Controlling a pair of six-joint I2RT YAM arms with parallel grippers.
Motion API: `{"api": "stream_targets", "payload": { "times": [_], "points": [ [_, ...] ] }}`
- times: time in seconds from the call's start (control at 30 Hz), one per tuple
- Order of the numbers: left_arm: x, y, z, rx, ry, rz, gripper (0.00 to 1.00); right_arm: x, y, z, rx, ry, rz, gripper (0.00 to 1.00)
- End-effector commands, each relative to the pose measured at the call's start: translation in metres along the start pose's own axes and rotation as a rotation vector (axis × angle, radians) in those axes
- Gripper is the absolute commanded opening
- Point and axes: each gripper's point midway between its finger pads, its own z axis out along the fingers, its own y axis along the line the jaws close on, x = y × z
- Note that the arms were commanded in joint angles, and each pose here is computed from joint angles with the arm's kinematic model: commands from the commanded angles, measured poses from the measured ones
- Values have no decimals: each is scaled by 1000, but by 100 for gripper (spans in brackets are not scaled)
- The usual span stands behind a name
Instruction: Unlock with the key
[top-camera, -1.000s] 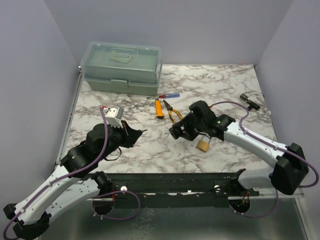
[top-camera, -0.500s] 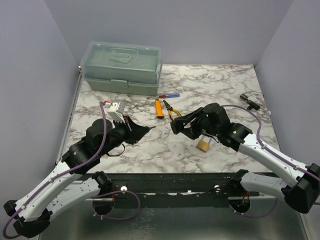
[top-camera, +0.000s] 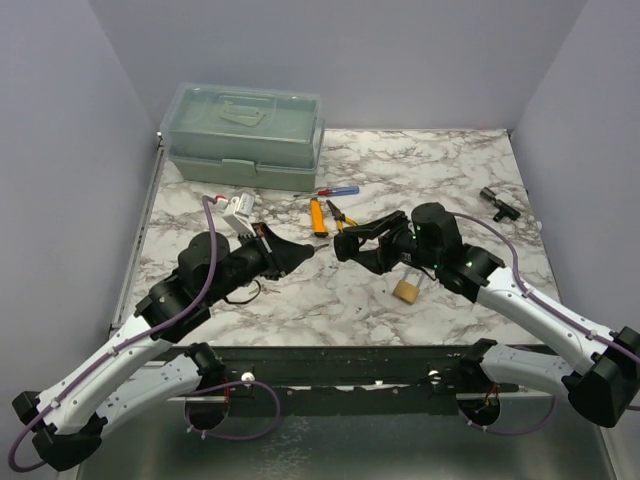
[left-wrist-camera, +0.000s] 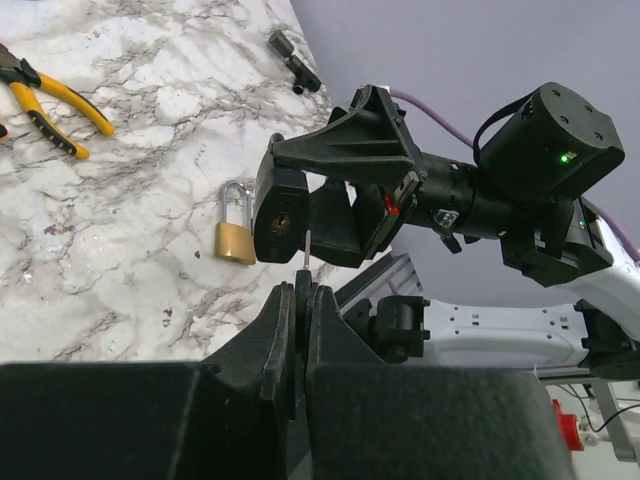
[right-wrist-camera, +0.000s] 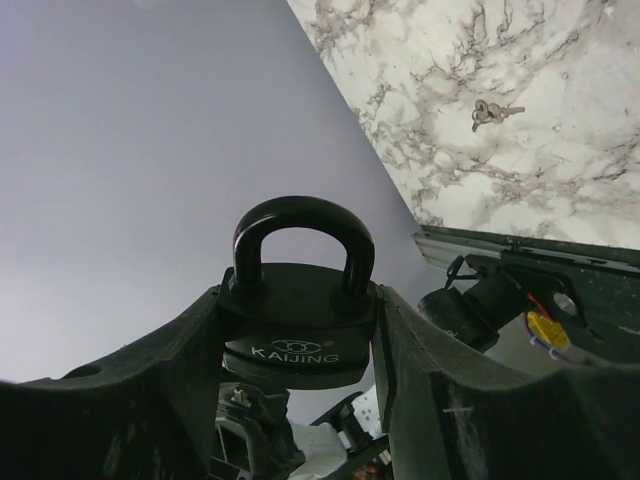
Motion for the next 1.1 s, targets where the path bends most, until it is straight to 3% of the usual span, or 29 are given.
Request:
{"api": "stream_targets", "payload": {
  "times": [0.0, 1.07],
  "points": [
    [0, -4, 5, 42, -23, -55, 0, 14, 27, -8, -100, 79, 43, 0],
    [19, 14, 23, 32, 10, -50, 0, 14, 29, -10, -30, 58, 92, 0]
  ]
}}
